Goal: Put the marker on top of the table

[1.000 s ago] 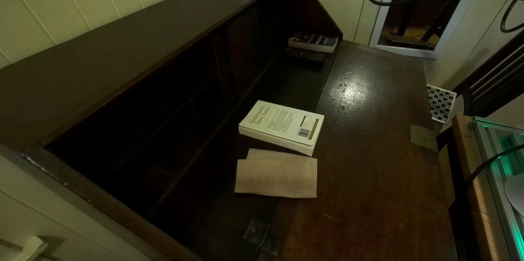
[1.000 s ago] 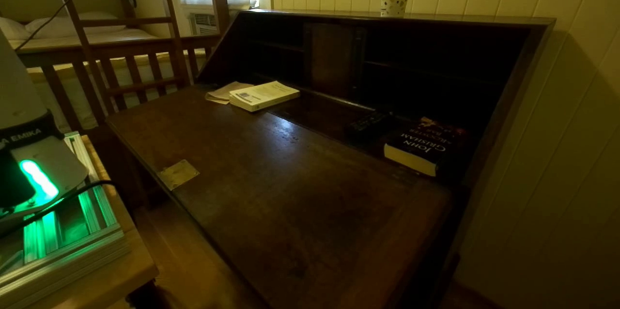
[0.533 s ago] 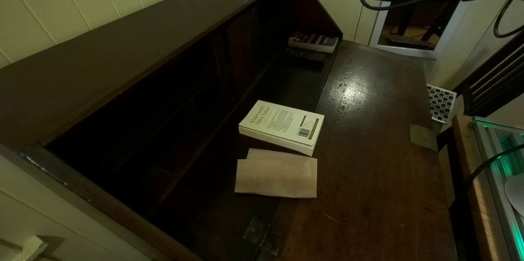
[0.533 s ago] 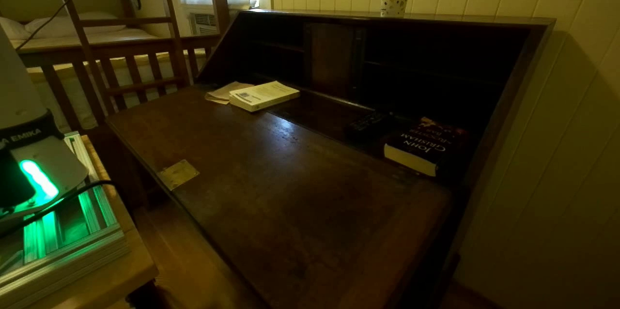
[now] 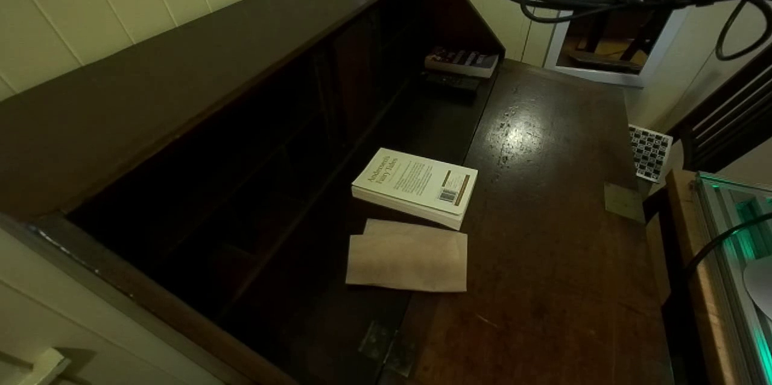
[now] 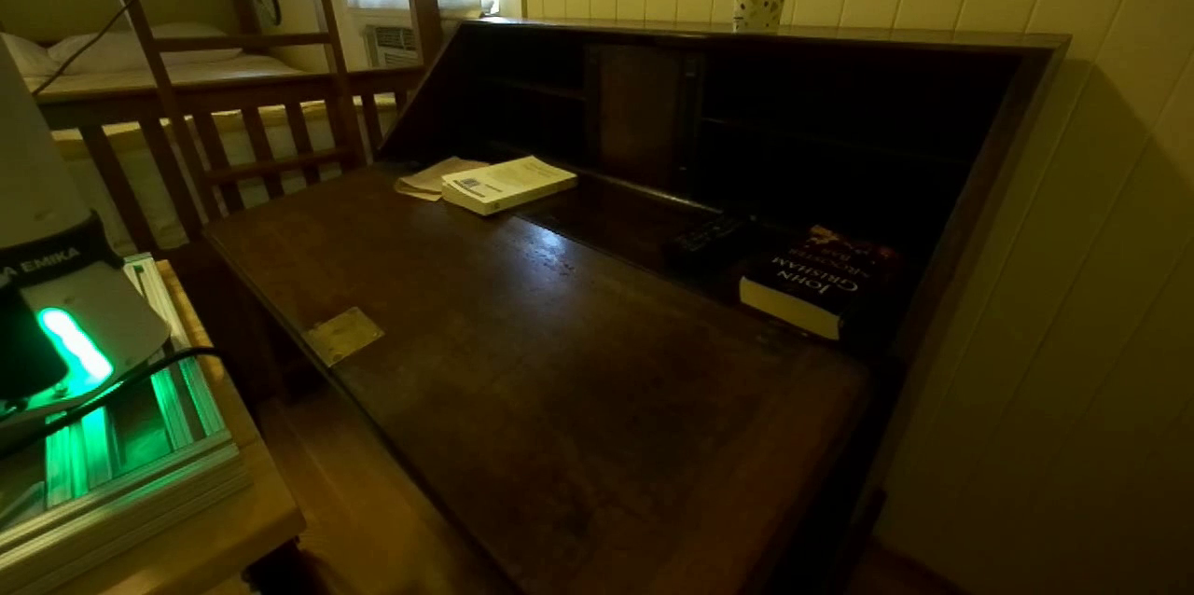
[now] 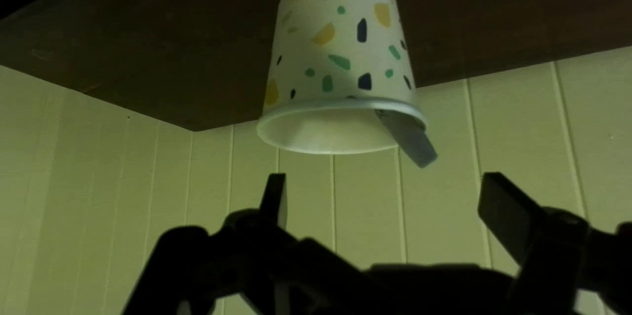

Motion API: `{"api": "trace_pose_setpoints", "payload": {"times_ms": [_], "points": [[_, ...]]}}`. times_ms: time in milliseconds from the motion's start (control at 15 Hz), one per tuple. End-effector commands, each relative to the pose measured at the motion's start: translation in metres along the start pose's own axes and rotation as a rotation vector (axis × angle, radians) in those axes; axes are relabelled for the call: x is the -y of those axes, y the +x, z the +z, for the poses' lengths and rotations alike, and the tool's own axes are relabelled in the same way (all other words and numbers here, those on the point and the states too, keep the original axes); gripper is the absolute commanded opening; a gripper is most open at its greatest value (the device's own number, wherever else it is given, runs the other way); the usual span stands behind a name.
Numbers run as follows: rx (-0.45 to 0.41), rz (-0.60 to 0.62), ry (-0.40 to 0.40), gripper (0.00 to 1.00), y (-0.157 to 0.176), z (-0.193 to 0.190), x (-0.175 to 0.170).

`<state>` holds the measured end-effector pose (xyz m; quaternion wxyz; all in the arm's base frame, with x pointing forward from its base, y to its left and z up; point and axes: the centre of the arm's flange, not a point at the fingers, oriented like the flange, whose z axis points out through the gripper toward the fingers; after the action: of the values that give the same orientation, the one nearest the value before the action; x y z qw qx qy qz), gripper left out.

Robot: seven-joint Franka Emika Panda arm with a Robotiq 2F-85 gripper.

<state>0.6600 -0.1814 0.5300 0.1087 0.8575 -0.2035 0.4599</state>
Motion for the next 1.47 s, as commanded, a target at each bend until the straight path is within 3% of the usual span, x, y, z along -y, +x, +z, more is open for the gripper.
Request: {"api": "trace_pose_setpoints", "payload": {"times_ms": [0, 933, 1133, 1400], "points": [[-0.045, 0.017, -0.019, 1.00, -0.001, 0.009, 0.013], [-0.094, 0.046, -0.041, 1.00, -0.009, 0.026, 0.032], [-0.099, 0.042, -0.045, 0.84, -0.010, 0.027, 0.034], [-0.105, 0.038, -0.051, 0.83, -0.010, 0.027, 0.034]]}}
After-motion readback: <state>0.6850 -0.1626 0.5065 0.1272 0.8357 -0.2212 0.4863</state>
